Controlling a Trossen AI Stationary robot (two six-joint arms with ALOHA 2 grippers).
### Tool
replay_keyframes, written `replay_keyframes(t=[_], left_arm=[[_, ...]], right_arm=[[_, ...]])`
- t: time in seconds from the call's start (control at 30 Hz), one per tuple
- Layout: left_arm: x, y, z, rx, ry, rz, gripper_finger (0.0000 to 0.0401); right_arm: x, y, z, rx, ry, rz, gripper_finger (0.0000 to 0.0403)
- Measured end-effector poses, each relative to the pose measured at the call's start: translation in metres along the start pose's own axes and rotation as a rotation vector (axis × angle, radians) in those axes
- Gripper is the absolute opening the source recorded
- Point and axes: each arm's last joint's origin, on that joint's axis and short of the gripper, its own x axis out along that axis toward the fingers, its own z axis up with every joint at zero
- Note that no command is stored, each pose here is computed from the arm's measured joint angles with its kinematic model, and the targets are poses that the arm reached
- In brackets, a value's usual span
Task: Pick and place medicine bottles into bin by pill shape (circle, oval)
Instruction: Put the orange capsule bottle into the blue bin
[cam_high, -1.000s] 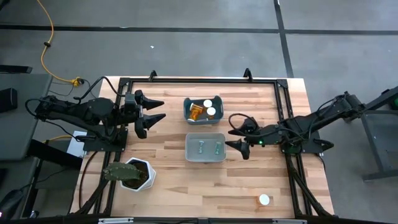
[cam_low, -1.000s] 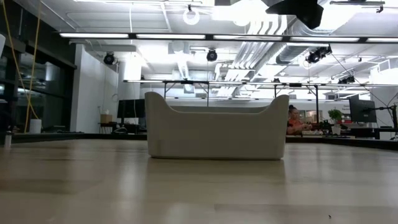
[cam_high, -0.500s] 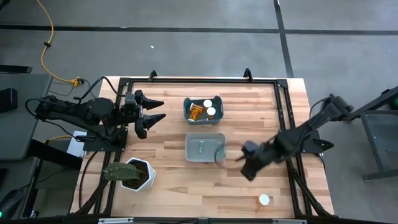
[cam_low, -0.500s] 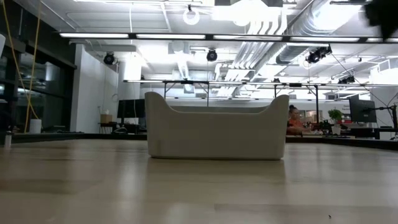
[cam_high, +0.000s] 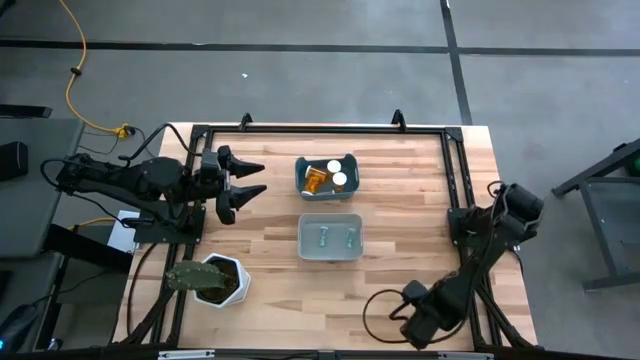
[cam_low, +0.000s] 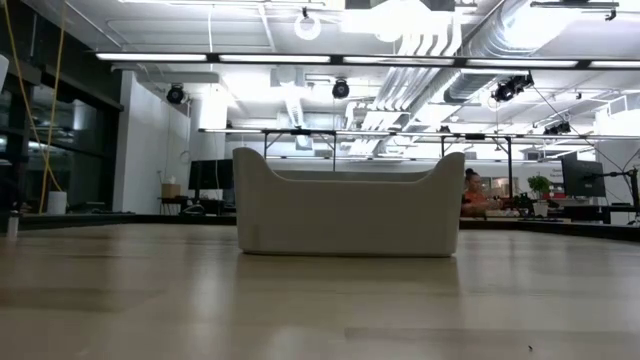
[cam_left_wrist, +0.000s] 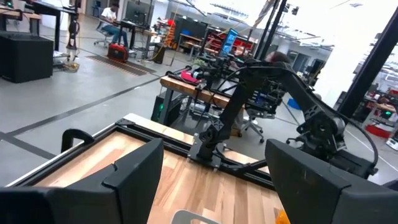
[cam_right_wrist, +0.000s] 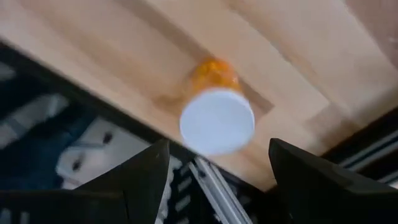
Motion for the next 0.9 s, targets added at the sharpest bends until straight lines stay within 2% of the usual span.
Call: replay_keyframes(t=[0.13,0.37,0.67,0.9], left_arm=[[0.0,0.0,0.0,0.0,0.001,-0.004,0.0273],[0.0,0.0,0.0,-0.001,0.001,-0.004,0.0273],[0.0,0.0,0.0,0.0,0.001,-0.004,0.0273],[0.0,0.0,0.0,0.0,0.001,-0.003,0.0273]], right_arm=[[0.007,-0.006,-0.001,0.055,-0.031,-0.05,0.0266],[0.019,-0.003,0.002,0.045,-0.015,0.02,0.0266],[0.026,-0.008,0.006,0.07,-0.039,-0.007,0.0266],[0.025,-0.015,0.007,0.053,-0.048,-0.079,0.0266]])
